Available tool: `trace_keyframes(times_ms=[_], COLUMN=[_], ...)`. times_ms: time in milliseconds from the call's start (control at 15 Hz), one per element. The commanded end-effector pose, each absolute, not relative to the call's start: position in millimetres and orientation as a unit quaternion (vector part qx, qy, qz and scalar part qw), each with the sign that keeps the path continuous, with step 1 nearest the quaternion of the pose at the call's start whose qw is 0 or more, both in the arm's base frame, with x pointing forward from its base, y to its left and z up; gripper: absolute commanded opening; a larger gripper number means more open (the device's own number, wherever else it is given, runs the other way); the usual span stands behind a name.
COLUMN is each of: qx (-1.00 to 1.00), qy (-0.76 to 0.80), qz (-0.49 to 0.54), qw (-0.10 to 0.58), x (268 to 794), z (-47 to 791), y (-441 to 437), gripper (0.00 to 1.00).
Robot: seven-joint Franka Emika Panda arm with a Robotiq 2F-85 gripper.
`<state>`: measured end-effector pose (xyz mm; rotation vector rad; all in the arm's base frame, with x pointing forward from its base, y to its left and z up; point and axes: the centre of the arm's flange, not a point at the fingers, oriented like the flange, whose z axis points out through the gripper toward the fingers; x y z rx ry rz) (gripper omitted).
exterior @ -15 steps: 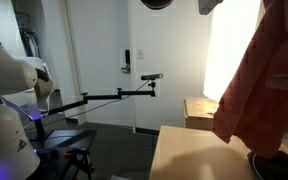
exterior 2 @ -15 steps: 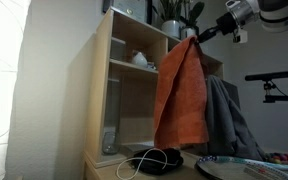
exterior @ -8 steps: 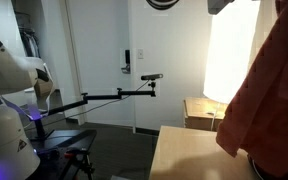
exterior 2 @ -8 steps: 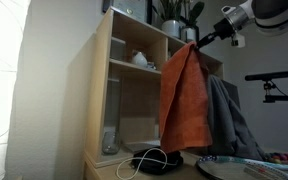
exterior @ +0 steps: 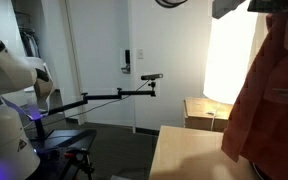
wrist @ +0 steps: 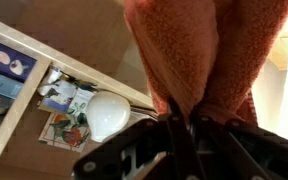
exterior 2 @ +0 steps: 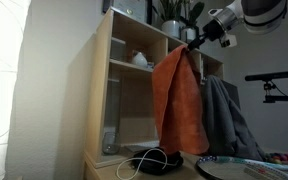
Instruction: Pick up the orange towel from the table, wipe the top shelf of the cabinet and put back on the table
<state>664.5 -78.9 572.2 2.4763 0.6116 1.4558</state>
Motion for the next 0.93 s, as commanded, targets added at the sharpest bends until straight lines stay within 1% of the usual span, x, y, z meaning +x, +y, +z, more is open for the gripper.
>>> trace_keyframes(times_ms=[0, 400, 667, 867], qx=[0.843, 0.843, 0.844, 0.842], qy=[0.207, 0.197, 0.193, 0.195], qz=[0.491, 0.494, 0.495, 0.497], qw=[0.072, 0.081, 0.071, 0.076], x=[687.1, 700.4, 711.5, 723.9], z=[587.6, 583.7, 580.0, 579.8], y=[-64.9, -66.3, -67.2, -62.5], gripper=[0.02, 0.02, 0.02, 0.02])
